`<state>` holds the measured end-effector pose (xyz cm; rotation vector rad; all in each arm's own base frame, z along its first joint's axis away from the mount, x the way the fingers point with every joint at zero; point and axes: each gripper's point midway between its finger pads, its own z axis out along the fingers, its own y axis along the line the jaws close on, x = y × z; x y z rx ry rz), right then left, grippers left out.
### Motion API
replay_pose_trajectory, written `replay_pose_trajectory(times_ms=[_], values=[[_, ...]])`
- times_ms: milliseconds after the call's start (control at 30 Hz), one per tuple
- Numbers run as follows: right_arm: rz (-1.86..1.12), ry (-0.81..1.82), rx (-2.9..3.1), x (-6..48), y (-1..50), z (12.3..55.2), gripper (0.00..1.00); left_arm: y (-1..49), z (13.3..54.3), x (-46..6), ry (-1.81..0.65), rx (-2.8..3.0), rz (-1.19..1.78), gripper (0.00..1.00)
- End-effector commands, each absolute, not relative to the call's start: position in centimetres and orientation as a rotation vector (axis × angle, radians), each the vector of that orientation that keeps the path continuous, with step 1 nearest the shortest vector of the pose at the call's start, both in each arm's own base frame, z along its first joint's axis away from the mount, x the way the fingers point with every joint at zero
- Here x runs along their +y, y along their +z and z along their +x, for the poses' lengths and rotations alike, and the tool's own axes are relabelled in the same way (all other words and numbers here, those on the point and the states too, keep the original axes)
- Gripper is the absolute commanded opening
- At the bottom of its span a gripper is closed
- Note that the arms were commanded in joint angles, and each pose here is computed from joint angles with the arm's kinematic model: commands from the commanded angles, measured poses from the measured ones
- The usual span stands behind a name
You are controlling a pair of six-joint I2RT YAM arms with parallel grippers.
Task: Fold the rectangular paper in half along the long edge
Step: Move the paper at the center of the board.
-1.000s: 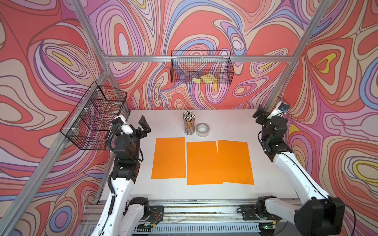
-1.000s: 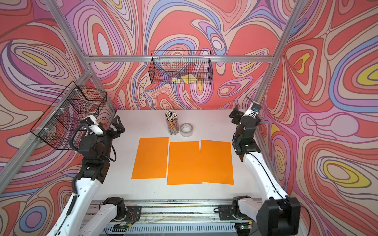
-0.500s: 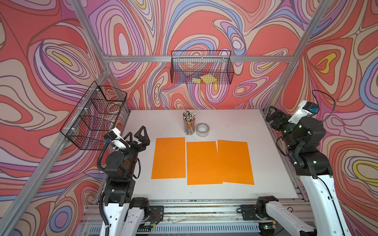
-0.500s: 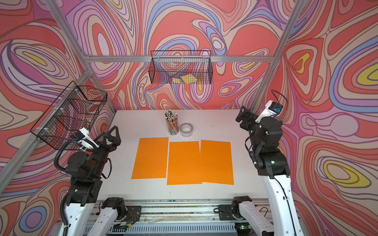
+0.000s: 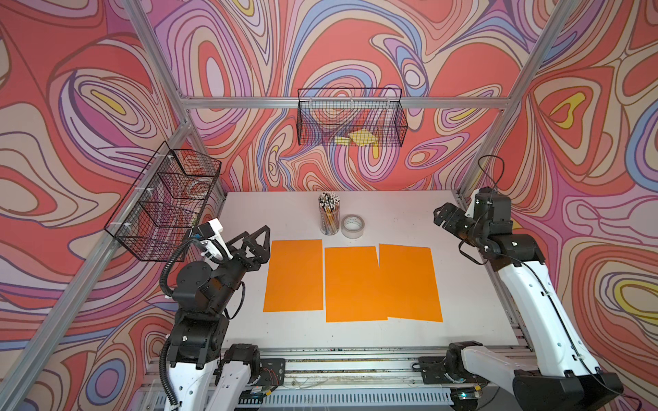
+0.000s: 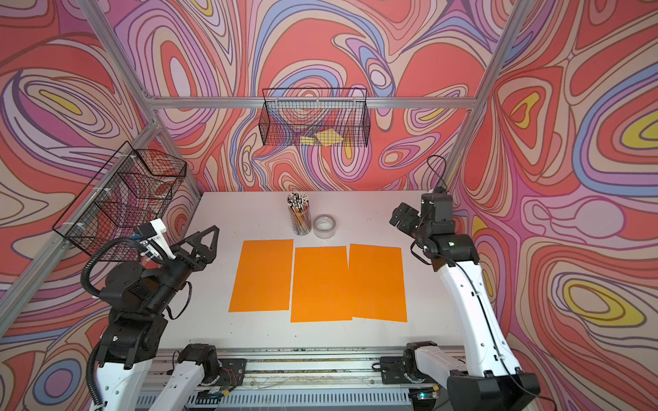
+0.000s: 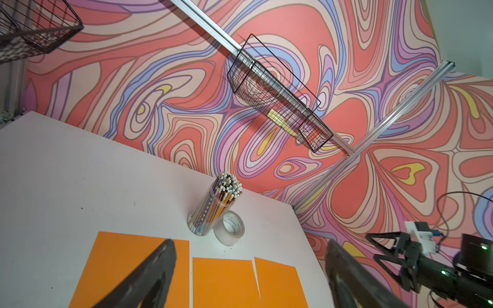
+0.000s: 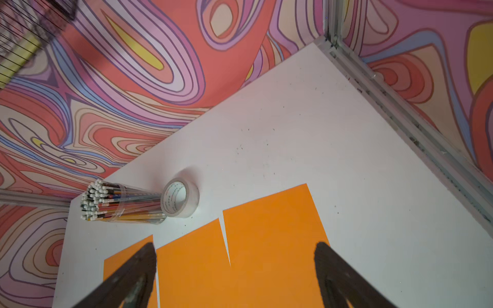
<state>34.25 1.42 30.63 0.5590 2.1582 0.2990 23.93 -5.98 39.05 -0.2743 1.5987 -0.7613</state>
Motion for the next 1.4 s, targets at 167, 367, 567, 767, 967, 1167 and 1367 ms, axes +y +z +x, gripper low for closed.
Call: replay_pose_trajectory(times_ms=[167,367,567,767,967,1167,1367], values=[[0.520,0.471,2.275,4.2,26.3,33.9,0.95,37.7,26.8,-12.0,-0.787,1.729,-0.102,0.89],[0.465,0.525,2.364,5.5,23.9,33.5,0.89,36.0,27.8,-19.2,-0.499,1.842,0.144,0.89],[0.402,0.594,2.428,6.8,21.9,32.7,0.86,31.2,27.7,-22.8,-0.488,1.946,0.200,0.85],[0.291,0.600,2.501,10.2,19.5,31.5,0.85,26.2,26.0,-21.6,-0.486,2.076,0.162,0.78],[0.260,0.637,2.585,14.2,14.6,30.2,0.88,21.6,24.5,-20.8,-0.479,2.205,0.155,0.67],[0.286,0.452,2.692,15.3,10.0,29.8,0.87,18.9,23.8,-20.0,-0.473,2.260,0.104,0.47],[0.407,0.264,2.716,13.2,7.0,30.3,0.86,17.5,24.0,-20.8,-0.460,2.314,0.124,0.44]])
